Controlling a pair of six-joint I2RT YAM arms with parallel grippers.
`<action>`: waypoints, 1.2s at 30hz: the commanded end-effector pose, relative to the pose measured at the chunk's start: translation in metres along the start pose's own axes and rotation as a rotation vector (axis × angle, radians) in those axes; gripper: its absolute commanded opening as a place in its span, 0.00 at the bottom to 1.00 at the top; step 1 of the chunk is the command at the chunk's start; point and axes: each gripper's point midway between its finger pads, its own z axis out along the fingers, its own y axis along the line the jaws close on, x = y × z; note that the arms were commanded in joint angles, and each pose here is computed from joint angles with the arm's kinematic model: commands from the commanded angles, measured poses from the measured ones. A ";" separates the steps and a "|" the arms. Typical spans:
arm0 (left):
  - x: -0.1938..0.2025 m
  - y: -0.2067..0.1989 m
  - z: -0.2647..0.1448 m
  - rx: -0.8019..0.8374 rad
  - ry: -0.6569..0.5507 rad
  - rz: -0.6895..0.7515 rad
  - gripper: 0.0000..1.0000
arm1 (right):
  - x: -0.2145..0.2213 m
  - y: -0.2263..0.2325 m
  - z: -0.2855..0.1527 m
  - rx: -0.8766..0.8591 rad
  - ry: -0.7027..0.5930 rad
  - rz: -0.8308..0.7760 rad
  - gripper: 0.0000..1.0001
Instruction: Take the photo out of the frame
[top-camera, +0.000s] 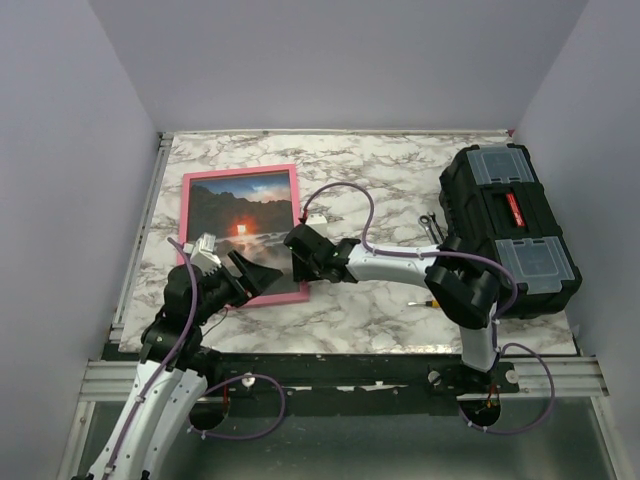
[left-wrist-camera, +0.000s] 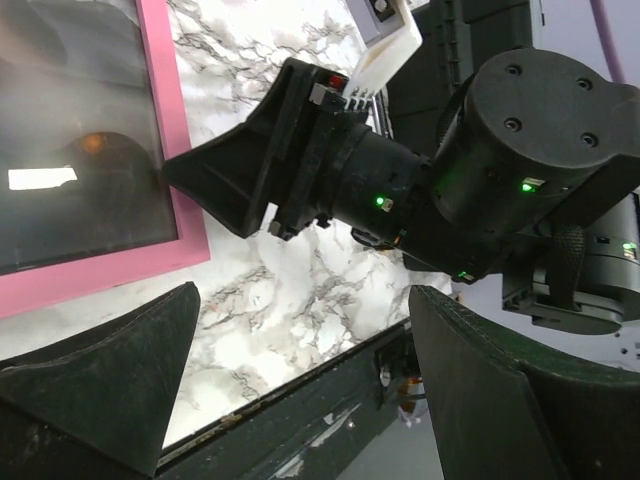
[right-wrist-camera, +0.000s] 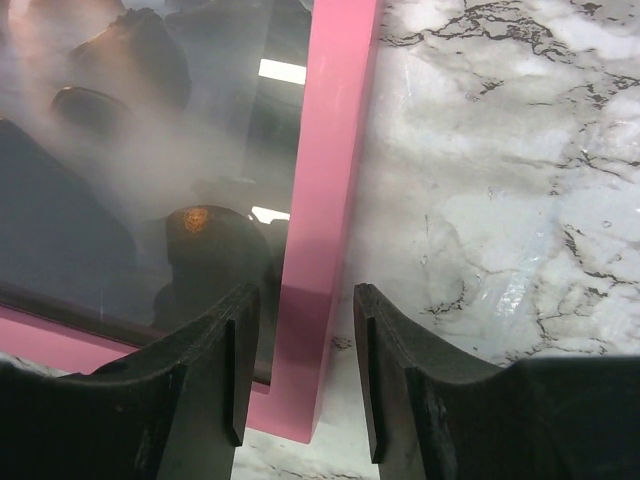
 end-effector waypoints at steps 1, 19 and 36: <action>0.008 -0.006 0.000 0.054 0.027 -0.074 0.89 | 0.008 0.003 0.011 -0.015 0.022 0.008 0.49; 0.013 0.040 0.000 -0.131 -0.072 -0.422 0.99 | -0.025 0.019 -0.021 -0.072 0.021 0.137 0.01; 0.038 0.062 0.020 -0.081 -0.017 -0.647 0.99 | -0.061 0.044 -0.039 -0.257 0.069 0.377 0.01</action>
